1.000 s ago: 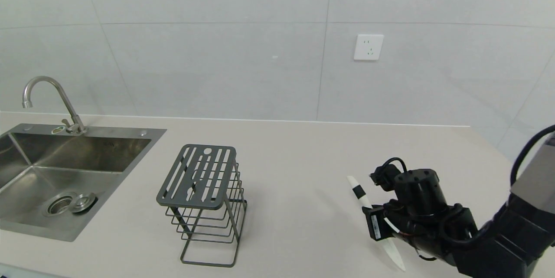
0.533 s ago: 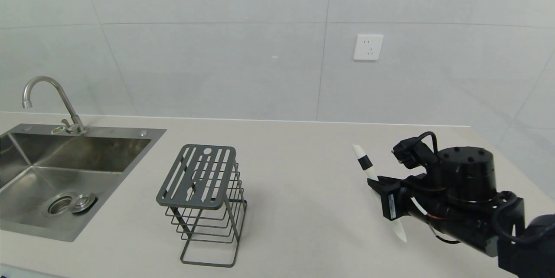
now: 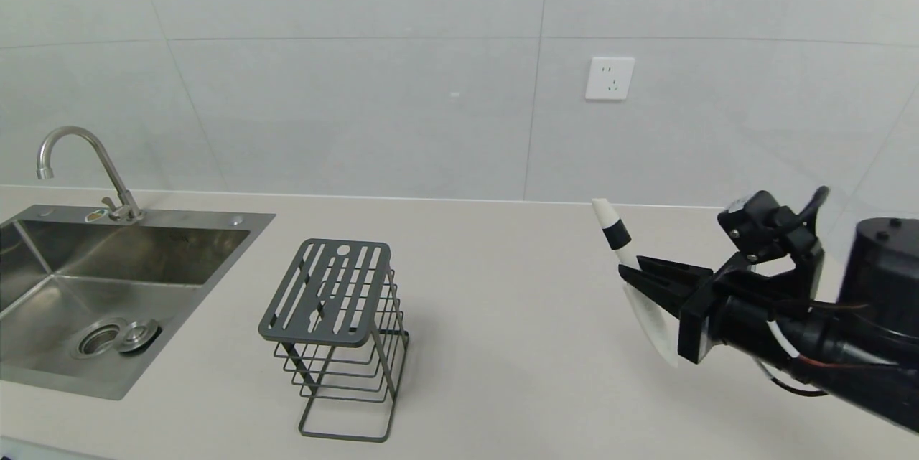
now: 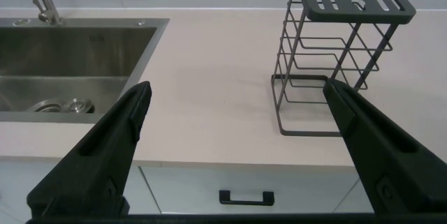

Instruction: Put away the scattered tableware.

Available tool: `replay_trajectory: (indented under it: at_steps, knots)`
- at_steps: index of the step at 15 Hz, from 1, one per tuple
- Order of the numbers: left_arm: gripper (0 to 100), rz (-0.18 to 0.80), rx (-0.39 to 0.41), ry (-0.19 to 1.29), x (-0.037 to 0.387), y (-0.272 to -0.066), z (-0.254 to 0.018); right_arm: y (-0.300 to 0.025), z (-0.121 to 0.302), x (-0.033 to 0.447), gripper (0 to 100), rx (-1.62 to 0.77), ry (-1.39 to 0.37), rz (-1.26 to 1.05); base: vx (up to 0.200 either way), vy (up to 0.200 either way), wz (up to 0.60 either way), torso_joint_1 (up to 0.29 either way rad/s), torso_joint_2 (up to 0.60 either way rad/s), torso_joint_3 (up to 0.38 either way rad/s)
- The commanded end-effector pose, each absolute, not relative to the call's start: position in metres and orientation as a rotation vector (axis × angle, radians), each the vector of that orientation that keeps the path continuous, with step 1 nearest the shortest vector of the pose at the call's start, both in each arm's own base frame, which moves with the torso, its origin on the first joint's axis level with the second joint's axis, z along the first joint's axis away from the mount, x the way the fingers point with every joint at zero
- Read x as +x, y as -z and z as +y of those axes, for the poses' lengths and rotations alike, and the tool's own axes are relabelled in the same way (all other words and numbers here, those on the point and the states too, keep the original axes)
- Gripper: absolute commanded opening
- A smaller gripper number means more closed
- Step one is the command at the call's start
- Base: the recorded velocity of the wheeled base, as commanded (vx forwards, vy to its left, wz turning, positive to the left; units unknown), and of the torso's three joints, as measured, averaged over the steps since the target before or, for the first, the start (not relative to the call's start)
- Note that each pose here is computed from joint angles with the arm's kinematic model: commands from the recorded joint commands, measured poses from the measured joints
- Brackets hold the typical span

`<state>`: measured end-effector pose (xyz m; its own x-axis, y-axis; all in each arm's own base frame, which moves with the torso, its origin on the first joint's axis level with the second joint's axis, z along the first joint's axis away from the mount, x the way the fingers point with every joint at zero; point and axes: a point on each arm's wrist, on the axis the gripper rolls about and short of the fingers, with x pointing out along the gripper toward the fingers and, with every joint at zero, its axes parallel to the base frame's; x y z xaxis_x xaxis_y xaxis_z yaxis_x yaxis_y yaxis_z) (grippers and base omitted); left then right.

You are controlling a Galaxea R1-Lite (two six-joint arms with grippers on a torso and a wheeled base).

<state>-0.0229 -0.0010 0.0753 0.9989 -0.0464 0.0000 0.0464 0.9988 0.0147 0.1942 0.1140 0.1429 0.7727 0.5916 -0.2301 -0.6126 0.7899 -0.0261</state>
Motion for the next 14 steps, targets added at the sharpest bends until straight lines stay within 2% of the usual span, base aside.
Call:
replay_trajectory:
  at_steps: [1,3,4,7,11,12,13,14]
  knots:
    - [100,0.000,0.017,0.051,-0.023,-0.075,-0.001,-0.156,0.110,0.180,0,-0.122,-0.757,0.092,0.000,0.000,0.00,0.000,0.00,0.000]
    - [100,-0.001,0.021,0.064,-0.023,-0.075,-0.001,-0.159,0.111,0.171,0,-0.215,-0.983,-0.093,0.000,0.000,0.00,0.000,0.00,0.000]
    - [100,-0.001,0.018,0.064,-0.023,-0.075,-0.001,-0.157,0.111,0.169,0,-0.242,-1.025,-0.108,0.000,0.000,0.00,0.000,0.00,0.000]
    - [100,-0.001,0.028,0.089,-0.023,-0.075,-0.002,-0.145,0.107,0.161,0,-0.292,-1.089,-0.093,0.000,0.000,0.00,0.000,0.00,0.000]
    - [100,-0.034,0.080,0.132,-0.023,-0.078,-0.003,-0.124,0.097,0.142,0,-0.337,-1.112,-0.026,0.000,0.000,0.00,0.000,0.00,0.000]
    - [100,-0.236,0.078,0.130,-0.026,-0.099,-0.003,-0.118,0.091,0.133,0,-0.343,-1.116,-0.003,0.000,0.000,0.00,0.000,0.00,0.000]
    - [100,-0.355,0.066,0.165,-0.029,-0.111,-0.004,-0.120,0.091,0.134,0,-0.343,-1.109,-0.010,0.000,0.000,0.00,0.000,0.00,0.000]
    - [100,-0.351,0.036,0.222,-0.030,-0.111,-0.005,-0.122,0.092,0.136,0,-0.342,-1.105,-0.022,0.000,0.000,0.00,0.000,0.00,0.000]
